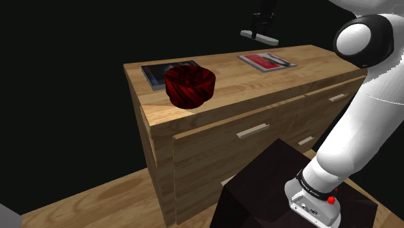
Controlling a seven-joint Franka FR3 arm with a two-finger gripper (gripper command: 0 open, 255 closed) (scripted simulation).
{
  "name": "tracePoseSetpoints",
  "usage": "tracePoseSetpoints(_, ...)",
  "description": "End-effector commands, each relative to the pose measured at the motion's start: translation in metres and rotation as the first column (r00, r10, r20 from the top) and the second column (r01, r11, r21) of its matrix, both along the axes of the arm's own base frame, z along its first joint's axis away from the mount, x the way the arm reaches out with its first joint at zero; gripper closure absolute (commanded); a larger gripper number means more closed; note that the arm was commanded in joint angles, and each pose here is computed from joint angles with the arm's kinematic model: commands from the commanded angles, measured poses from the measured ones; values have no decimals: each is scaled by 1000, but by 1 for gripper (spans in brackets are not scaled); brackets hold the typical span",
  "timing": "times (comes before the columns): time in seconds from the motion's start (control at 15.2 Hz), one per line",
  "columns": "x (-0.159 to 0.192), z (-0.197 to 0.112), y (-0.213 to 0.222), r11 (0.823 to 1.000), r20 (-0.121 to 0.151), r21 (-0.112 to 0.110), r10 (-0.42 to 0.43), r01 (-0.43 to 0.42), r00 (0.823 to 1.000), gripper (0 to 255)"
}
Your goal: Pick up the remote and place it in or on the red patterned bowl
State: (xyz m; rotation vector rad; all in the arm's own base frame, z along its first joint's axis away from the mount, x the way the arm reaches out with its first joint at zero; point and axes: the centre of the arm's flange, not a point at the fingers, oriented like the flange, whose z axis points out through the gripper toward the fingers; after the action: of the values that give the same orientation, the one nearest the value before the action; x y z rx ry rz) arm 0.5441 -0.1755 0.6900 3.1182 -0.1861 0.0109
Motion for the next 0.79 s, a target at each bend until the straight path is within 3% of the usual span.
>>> tracePoseSetpoints(0.0,0,9,0,1000,0,0,0,0,1000,255)
tracePoseSetpoints(0.73,-14,11,145,1000,0,0,0,0,1000,255)
